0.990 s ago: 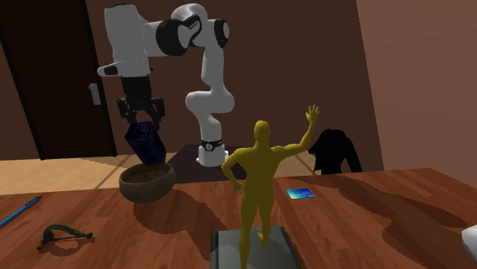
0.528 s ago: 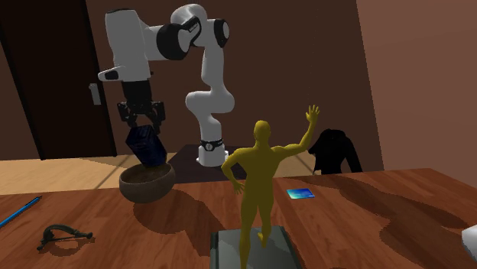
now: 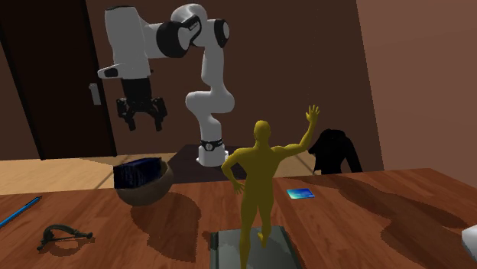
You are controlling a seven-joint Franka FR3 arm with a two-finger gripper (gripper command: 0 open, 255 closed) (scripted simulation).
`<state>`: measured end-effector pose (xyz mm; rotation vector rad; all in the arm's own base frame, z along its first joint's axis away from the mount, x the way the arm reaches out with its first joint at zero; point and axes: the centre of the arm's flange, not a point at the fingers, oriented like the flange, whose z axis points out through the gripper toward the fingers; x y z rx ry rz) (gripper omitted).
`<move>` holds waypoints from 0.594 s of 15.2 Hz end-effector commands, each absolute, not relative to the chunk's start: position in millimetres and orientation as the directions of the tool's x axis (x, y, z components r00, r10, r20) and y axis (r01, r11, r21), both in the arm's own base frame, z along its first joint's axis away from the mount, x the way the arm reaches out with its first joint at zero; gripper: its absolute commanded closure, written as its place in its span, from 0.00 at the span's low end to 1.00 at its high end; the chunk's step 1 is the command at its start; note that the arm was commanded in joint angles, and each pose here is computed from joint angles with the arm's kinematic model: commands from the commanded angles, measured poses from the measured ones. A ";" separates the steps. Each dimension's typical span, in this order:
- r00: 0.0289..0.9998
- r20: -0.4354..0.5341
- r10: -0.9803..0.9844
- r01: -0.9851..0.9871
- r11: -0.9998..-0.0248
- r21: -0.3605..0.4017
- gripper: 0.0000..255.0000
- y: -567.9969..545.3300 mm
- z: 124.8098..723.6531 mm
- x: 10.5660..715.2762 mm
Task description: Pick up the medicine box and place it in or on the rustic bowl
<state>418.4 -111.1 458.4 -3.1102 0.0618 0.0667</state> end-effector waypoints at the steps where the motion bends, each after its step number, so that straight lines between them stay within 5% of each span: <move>1: 0.998 -0.044 -0.039 -0.040 -0.999 -0.029 0.00 -112.6 478.3 419.4; 9: 0.998 -0.044 -0.039 -0.040 -0.999 -0.029 0.00 -113.3 501.8 420.4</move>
